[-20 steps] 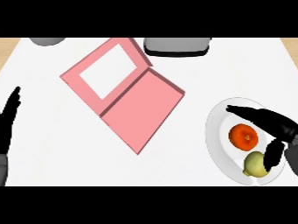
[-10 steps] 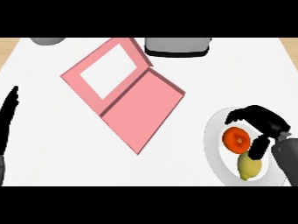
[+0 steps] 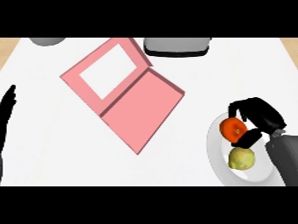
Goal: Pick the squash from the plate and place it in the cardboard box
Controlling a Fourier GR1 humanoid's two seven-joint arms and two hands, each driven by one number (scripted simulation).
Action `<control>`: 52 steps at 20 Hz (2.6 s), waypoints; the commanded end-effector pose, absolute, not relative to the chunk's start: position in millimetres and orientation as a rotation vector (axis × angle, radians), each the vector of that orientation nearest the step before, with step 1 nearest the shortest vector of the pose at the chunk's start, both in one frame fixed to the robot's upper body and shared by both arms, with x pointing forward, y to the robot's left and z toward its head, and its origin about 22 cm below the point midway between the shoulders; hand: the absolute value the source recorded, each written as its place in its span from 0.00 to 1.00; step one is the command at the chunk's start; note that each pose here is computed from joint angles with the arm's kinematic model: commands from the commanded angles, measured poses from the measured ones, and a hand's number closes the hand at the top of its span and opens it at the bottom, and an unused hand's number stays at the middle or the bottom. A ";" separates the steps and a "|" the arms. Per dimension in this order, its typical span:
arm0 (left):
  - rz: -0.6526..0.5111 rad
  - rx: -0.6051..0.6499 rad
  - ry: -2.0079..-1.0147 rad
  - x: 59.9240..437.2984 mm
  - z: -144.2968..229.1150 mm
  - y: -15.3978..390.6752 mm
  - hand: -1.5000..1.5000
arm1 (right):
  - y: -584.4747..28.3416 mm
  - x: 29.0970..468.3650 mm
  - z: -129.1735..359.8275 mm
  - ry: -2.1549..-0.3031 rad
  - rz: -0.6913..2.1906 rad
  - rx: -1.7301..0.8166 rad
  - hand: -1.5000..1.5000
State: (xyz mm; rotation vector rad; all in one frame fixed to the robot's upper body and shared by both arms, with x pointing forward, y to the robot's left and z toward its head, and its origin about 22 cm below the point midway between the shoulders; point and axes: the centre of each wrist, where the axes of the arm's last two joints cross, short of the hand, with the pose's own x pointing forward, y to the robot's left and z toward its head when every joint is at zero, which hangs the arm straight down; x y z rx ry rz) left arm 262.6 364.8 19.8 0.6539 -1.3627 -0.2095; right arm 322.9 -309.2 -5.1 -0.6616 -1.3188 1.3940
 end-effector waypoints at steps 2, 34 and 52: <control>-0.202 0.632 -1.359 263.7 27.0 372.1 0.50 | -285.1 322.0 4.5 -1.327 1.302 -0.767 1.00; -0.219 0.633 -1.375 276.6 17.5 350.8 0.50 | -85.6 338.8 194.2 -1.860 0.938 -0.582 1.00; -0.258 0.586 -1.427 283.6 21.7 326.0 0.50 | -35.1 418.8 116.3 -1.637 0.845 -0.665 1.00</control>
